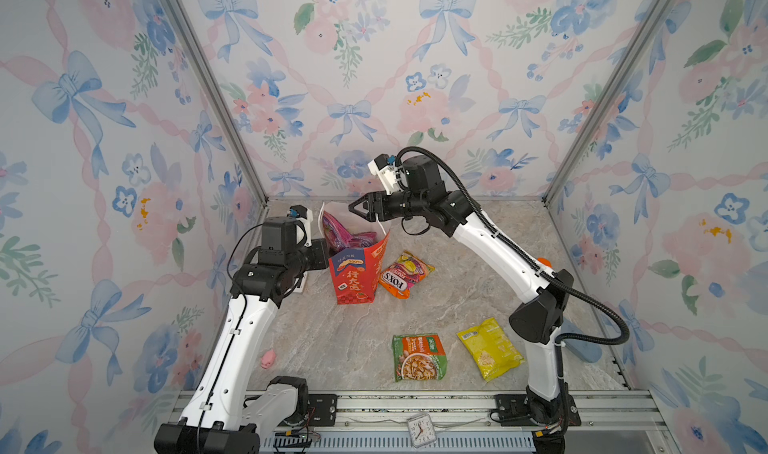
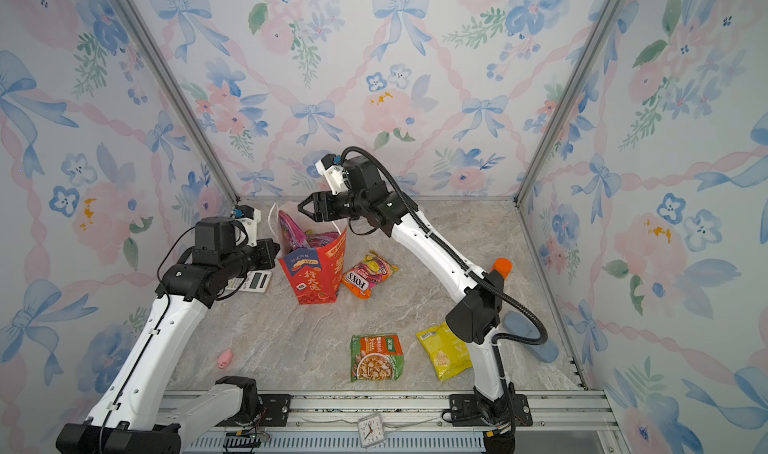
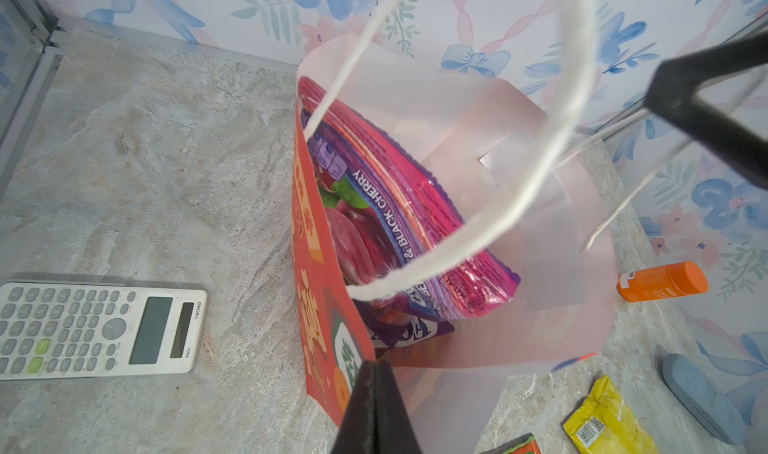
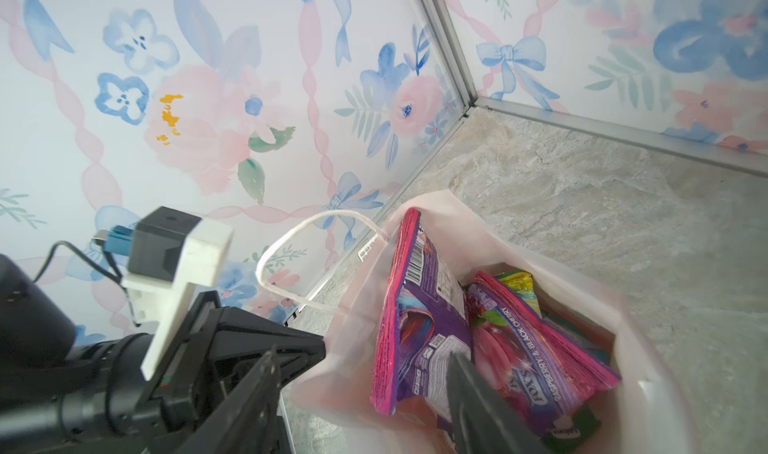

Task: Place the snacks into the paper bag
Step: 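Push the purple packet deeper into the bag with the right gripper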

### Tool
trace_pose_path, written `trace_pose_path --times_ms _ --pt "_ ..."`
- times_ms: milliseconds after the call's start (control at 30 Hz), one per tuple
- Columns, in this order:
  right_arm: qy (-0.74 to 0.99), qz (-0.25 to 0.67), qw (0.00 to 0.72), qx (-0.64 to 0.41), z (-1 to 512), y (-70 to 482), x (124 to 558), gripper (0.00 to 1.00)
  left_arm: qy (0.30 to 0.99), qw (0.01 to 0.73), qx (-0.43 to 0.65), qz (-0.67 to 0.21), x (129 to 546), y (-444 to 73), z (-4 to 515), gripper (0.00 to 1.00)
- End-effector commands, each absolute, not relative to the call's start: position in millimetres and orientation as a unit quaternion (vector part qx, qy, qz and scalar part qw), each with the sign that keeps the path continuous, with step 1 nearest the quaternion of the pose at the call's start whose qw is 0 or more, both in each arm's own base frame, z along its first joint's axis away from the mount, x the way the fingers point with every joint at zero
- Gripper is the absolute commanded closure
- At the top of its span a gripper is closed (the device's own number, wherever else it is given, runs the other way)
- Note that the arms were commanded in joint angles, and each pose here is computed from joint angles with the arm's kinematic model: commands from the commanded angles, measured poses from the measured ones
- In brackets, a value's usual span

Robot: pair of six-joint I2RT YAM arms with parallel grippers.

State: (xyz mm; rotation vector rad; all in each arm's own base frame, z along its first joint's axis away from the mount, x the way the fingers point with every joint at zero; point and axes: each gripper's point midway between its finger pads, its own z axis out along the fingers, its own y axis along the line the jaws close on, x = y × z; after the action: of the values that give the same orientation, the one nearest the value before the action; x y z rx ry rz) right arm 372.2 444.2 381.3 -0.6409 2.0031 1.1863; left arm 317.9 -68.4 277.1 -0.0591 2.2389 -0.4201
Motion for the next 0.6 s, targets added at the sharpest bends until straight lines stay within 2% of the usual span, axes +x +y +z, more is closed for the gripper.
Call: trace_pose_path --times_ms 0,100,400,567 --pt "0.762 0.446 0.401 -0.245 414 425 364 0.35 0.895 0.415 -0.023 -0.163 317 -66 277 0.94" --pt "0.767 0.415 0.418 -0.255 416 419 353 0.39 0.895 0.415 -0.022 -0.163 318 -66 276 0.94" --pt "0.800 0.311 0.412 -0.307 384 427 329 0.60 0.895 0.415 -0.022 -0.162 318 -66 276 0.94" --pt "0.808 0.296 0.398 -0.319 362 443 333 0.61 0.895 0.414 -0.021 -0.162 318 -66 276 0.95"
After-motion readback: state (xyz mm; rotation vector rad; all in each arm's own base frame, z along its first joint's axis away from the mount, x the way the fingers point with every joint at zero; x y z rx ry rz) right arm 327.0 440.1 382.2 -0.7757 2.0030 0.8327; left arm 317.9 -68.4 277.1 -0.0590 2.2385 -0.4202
